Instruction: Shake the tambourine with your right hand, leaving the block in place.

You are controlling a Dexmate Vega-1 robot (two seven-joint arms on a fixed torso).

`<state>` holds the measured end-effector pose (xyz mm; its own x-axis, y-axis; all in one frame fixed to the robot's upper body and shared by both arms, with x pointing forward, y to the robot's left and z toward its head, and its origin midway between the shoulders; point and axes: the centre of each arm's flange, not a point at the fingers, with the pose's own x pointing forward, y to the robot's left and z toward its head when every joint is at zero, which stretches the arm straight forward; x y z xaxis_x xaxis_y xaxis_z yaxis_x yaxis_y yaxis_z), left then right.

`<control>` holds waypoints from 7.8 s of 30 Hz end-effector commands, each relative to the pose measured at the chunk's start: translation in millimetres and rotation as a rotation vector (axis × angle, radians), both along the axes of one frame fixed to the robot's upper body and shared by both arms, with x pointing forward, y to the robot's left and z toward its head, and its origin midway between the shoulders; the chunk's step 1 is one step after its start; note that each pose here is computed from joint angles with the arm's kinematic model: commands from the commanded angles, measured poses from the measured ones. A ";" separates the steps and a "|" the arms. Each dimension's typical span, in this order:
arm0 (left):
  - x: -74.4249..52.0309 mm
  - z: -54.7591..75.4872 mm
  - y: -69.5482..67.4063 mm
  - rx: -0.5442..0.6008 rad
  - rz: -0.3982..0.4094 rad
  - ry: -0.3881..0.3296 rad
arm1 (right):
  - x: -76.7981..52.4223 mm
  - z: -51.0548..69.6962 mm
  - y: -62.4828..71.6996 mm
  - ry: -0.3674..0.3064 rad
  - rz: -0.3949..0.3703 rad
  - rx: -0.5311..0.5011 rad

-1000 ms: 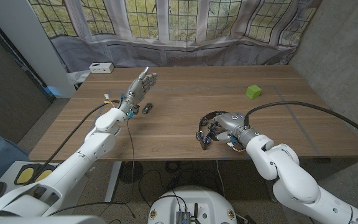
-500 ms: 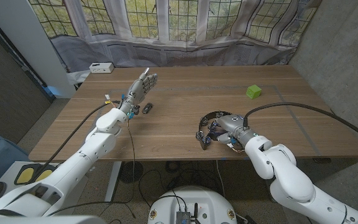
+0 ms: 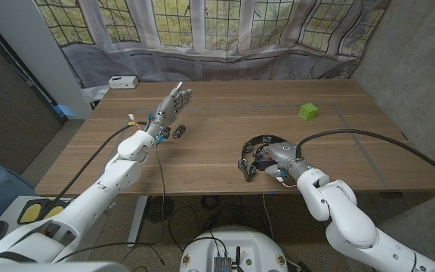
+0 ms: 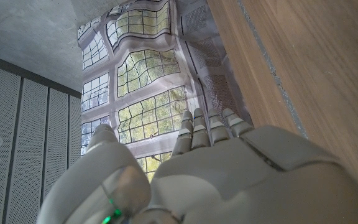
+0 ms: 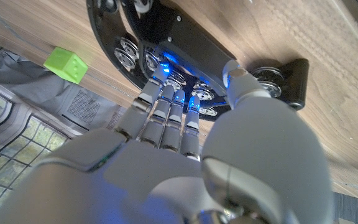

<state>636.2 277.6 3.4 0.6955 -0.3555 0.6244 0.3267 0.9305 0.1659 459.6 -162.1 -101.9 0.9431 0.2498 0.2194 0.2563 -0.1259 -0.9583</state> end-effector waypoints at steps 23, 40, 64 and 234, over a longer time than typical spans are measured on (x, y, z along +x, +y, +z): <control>-5.1 1.1 -3.5 0.008 0.009 -0.003 | 22.4 -25.7 -7.0 -0.015 -0.011 -0.030; -2.2 -2.0 -7.1 0.011 0.009 0.011 | 29.4 -32.7 -10.1 -0.003 -0.021 -0.024; 0.2 -6.1 -4.5 -0.005 0.021 0.030 | 41.4 -22.4 -6.5 -0.055 0.047 0.014; 7.6 14.1 -60.8 -0.031 0.063 -0.012 | 64.2 126.6 -219.3 -0.690 0.678 1.569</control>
